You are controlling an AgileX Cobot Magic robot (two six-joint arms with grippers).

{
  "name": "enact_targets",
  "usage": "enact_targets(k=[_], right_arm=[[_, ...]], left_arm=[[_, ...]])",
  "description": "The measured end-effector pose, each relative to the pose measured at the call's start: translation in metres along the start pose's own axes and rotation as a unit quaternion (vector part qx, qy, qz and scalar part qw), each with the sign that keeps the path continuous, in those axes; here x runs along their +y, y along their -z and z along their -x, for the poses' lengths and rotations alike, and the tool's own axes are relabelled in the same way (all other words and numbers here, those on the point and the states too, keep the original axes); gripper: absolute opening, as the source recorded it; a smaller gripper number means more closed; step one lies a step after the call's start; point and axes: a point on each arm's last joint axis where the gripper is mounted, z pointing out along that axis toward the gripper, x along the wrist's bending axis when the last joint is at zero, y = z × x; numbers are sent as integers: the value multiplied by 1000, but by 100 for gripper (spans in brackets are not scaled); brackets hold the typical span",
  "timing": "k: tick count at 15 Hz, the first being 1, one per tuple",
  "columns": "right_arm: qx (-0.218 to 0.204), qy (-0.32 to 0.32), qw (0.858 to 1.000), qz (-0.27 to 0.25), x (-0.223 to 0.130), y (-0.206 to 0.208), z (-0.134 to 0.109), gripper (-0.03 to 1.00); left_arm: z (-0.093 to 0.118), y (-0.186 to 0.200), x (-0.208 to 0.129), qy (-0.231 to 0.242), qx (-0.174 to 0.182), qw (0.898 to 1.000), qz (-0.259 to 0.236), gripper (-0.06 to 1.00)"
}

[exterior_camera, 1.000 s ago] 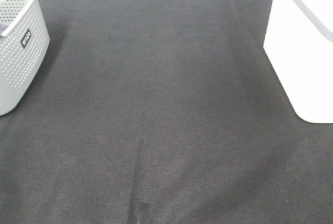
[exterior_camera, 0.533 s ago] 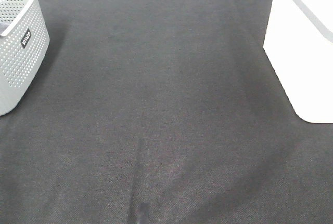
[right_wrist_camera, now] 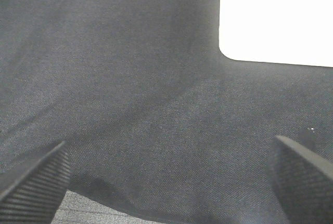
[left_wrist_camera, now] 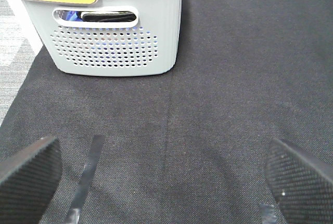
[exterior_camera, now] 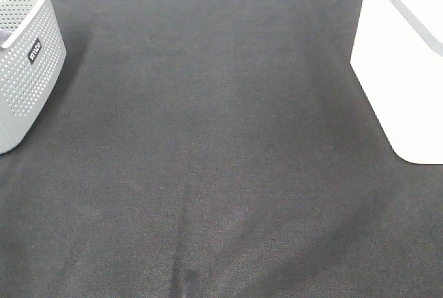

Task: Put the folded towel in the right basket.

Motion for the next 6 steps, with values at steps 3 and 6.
enact_targets(k=[3,6], right_arm=[[8,-4,1000,1,0,0,-1,97],[15,-8,1000,1,0,0,-3,97]], left_arm=[[0,0,0,0,0,1000,0,99],[0,0,0,0,0,1000,0,99]])
